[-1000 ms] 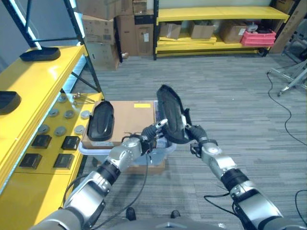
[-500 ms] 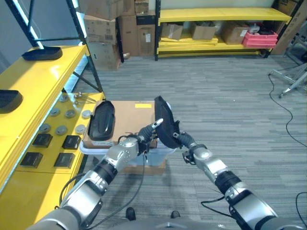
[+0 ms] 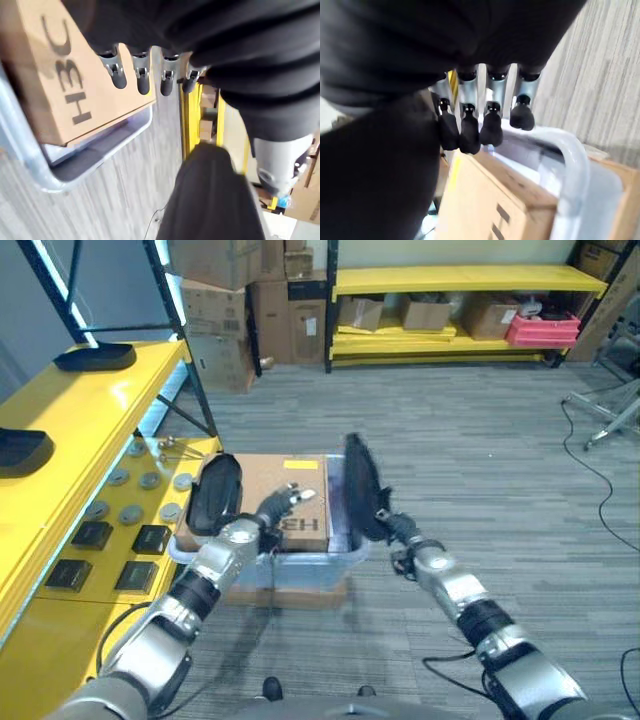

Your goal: Move parts from the plastic box to the shelf.

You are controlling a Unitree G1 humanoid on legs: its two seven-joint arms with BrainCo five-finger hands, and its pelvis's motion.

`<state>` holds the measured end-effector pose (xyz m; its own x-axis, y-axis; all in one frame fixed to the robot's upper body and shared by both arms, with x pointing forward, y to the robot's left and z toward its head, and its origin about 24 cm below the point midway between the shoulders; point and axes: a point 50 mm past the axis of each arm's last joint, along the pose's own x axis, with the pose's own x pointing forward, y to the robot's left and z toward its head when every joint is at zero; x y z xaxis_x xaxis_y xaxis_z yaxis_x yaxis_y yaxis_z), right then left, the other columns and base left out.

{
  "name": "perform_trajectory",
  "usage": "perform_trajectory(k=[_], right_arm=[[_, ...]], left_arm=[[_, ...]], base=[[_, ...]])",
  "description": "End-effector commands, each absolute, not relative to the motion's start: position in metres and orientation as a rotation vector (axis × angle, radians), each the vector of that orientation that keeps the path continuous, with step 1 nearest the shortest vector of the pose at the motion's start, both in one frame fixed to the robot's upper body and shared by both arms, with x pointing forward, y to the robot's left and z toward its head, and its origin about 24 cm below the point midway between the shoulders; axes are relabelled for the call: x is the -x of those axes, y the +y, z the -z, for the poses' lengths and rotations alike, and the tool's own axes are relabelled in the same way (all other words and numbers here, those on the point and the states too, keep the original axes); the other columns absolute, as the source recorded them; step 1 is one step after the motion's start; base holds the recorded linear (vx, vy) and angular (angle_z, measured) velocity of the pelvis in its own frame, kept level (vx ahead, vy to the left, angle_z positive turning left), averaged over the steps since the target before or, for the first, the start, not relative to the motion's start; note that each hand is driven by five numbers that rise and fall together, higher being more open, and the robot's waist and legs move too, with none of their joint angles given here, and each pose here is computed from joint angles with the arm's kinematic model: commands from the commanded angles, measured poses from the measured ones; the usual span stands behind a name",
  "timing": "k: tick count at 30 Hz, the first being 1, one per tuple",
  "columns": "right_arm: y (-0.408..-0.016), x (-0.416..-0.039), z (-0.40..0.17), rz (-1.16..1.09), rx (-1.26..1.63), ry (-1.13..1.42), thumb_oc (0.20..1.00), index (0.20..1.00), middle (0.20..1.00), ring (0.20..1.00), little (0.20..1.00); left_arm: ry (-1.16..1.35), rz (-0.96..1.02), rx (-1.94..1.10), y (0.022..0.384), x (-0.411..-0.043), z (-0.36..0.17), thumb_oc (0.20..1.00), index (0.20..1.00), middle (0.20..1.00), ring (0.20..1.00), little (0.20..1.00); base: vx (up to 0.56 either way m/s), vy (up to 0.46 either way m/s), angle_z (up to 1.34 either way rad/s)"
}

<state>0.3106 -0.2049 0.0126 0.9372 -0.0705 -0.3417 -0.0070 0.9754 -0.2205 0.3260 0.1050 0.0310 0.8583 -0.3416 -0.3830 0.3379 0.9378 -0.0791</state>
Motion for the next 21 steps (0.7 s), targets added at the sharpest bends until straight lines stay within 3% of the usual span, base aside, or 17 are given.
perform_trajectory(k=[1, 10, 21], right_arm=[[-0.210, -0.333, -0.059, 0.068, 0.189, 0.140, 0.200, 0.200, 0.200, 0.200, 0.200], [-0.211, -0.343, -0.071, -0.027, 0.433, 0.144, 0.200, 0.200, 0.200, 0.200, 0.200], [-0.191, -0.355, -0.080, -0.198, 0.837, 0.136, 0.200, 0.200, 0.200, 0.200, 0.200]], left_arm=[[0.362, 0.375, 0.047, 0.095, -0.341, -0.047, 1.000, 1.000, 1.000, 1.000, 1.000], [0.385, 0.453, 0.243, 0.074, -0.342, -0.056, 1.000, 1.000, 1.000, 1.000, 1.000], [0.312, 0.567, 0.236, 0.049, -0.340, -0.084, 1.000, 1.000, 1.000, 1.000, 1.000]], base=[[0.00, 0.000, 0.00], [0.00, 0.000, 0.00], [0.00, -0.001, 0.01]])
